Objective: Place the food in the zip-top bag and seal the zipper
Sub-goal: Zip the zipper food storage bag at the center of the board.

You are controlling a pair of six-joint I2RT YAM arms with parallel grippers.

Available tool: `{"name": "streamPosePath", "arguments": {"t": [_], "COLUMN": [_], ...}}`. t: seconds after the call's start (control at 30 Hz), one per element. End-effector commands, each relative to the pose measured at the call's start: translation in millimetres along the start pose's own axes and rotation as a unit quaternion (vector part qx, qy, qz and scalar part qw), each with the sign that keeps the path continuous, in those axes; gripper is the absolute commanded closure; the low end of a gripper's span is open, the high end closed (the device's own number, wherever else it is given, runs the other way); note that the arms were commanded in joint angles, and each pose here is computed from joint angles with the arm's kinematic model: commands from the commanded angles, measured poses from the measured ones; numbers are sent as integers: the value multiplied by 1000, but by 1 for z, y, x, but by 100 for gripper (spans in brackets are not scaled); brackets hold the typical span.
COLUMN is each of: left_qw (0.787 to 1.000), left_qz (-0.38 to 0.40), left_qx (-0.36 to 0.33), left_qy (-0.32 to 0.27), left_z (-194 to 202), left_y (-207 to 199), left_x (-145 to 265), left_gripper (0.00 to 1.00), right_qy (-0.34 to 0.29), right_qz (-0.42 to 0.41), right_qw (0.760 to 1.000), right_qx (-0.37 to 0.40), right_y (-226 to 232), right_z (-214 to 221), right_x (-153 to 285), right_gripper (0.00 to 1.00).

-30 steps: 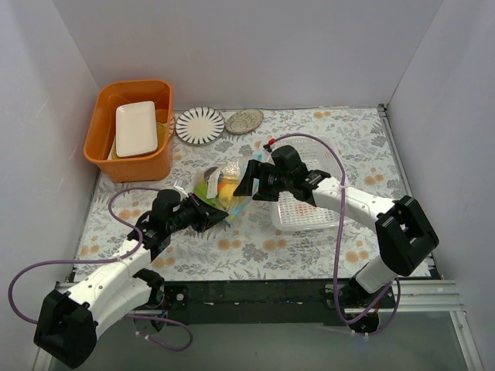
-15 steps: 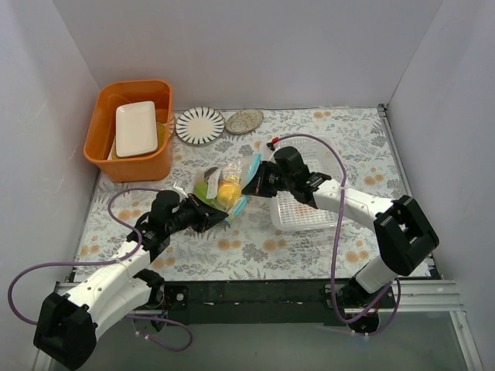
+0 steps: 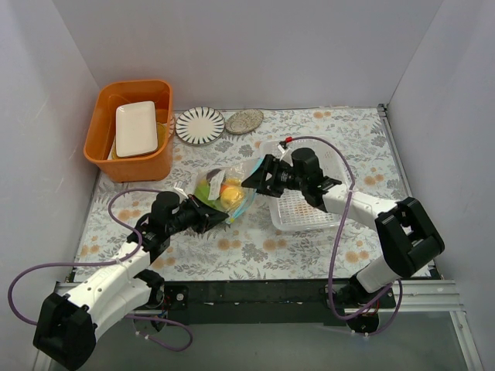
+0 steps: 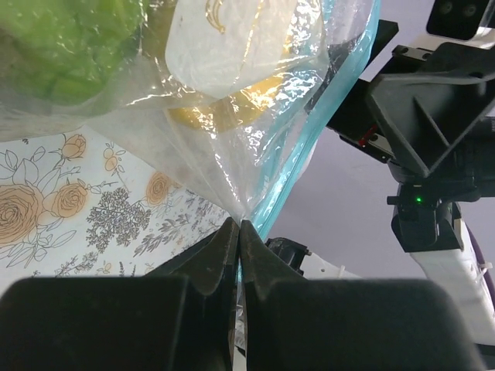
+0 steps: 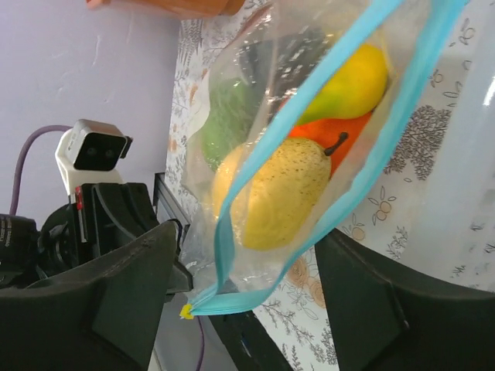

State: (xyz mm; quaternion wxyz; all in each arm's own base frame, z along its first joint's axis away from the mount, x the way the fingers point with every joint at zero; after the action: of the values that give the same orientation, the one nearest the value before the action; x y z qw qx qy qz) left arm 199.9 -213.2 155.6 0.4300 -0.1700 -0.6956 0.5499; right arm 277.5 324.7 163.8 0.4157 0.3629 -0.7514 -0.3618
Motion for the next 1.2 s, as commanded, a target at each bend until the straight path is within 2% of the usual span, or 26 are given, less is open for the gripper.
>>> {"name": "streamPosePath", "arguments": {"t": [0.0,0.23,0.4,0.63,0.93,1.17], "left_qw": [1000,1000,1000,1000,1000,1000], "left_qz": [16,18,16,17,14,17], "left_qx": [-5,-8,-9,-14,-11,-10], "left_qy": [5,4,0,-2,-3,-4], "left_z": [1,0,-1,-1,0,0], "left_y": [-6,-6,-3,-5,0,-1], "left_x": [-1,-2,-3,-1,0,0], "left_gripper": [100,100,100,100,100,100], "right_qy": [24,54,71,109,135,136], "right_qz": [-37,18,18,-16,-37,-42], "right_qw": [999,998,997,993,988,988], "right_qx": [18,3,-24,-47,-61,-66], "right_y": [33,36,40,52,55,54], "right_z": [11,44,65,84,99,102], "right_x": [5,20,25,13,5,2], "right_gripper": [17,15,17,39,54,62]}}
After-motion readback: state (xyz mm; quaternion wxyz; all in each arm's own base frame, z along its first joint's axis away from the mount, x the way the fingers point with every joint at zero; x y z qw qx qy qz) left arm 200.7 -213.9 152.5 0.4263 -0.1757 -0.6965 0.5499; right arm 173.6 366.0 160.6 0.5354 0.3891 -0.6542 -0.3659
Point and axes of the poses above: each gripper's point midway between its finger pads, its own x axis back along the fingers, its own y axis along the line the jaws close on, z = x × y, the point moved 1 cm from there along x, back along the fingers, and after that the axes turned 1 degree about x, right-handed, at the moved point
